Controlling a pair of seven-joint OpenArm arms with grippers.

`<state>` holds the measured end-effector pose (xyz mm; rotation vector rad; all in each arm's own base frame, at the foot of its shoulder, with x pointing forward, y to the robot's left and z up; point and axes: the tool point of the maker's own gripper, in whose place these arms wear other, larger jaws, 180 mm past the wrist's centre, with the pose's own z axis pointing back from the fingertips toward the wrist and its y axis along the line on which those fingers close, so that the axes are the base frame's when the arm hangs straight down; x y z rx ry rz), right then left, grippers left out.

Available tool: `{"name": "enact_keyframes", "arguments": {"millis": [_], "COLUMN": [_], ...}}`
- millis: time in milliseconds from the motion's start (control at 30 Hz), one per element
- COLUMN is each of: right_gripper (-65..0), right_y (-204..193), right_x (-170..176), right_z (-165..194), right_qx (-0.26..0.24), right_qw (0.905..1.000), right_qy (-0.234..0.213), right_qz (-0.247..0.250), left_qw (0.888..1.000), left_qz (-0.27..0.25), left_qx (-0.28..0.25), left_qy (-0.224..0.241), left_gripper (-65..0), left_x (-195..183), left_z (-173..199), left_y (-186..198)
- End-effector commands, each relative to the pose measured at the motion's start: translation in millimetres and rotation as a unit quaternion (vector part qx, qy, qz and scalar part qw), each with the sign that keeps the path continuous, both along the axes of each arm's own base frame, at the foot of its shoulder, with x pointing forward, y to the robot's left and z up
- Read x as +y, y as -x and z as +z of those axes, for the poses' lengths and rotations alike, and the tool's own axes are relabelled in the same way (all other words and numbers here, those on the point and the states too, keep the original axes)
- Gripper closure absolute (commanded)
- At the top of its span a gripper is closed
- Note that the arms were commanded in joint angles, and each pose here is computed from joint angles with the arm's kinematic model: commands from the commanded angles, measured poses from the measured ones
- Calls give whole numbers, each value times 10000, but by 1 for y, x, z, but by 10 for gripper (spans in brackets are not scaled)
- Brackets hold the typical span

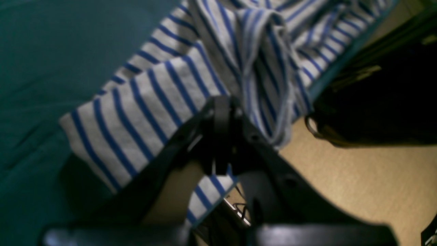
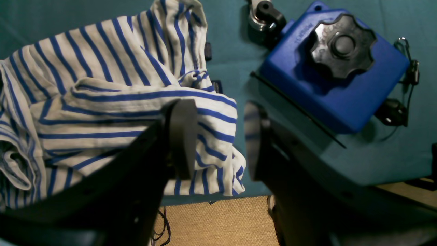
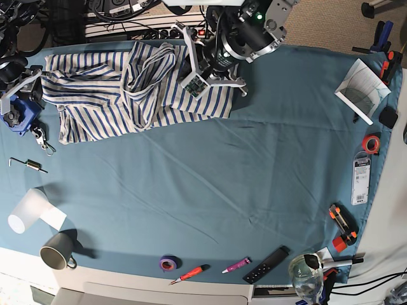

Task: Fold the T-shirt properly
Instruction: 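Fold the held end over toward the right gripper and lay it down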

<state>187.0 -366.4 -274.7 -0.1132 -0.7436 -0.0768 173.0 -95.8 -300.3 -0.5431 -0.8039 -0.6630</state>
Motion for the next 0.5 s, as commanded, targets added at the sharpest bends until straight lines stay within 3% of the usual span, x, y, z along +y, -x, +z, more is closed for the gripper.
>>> {"name": "enact_keyframes", "arguments": {"millis": [0, 467], "right_gripper": [-232, -232], "right_y": [-7, -7], "right_x": [-3, -1], "right_z": [13, 13], "right_qx": [-199, -221], "right_qw": [9997, 9997], "right_qy": [126, 83], "right_qz": [70, 91], "left_qw": [9999, 9994], "left_qz": [-20, -222], "left_qx": [-44, 264], "left_qy": [154, 73], "left_gripper": [0, 0], "left_x": [-6, -21], "left_z": [4, -32], "left_y": [-1, 4]}}
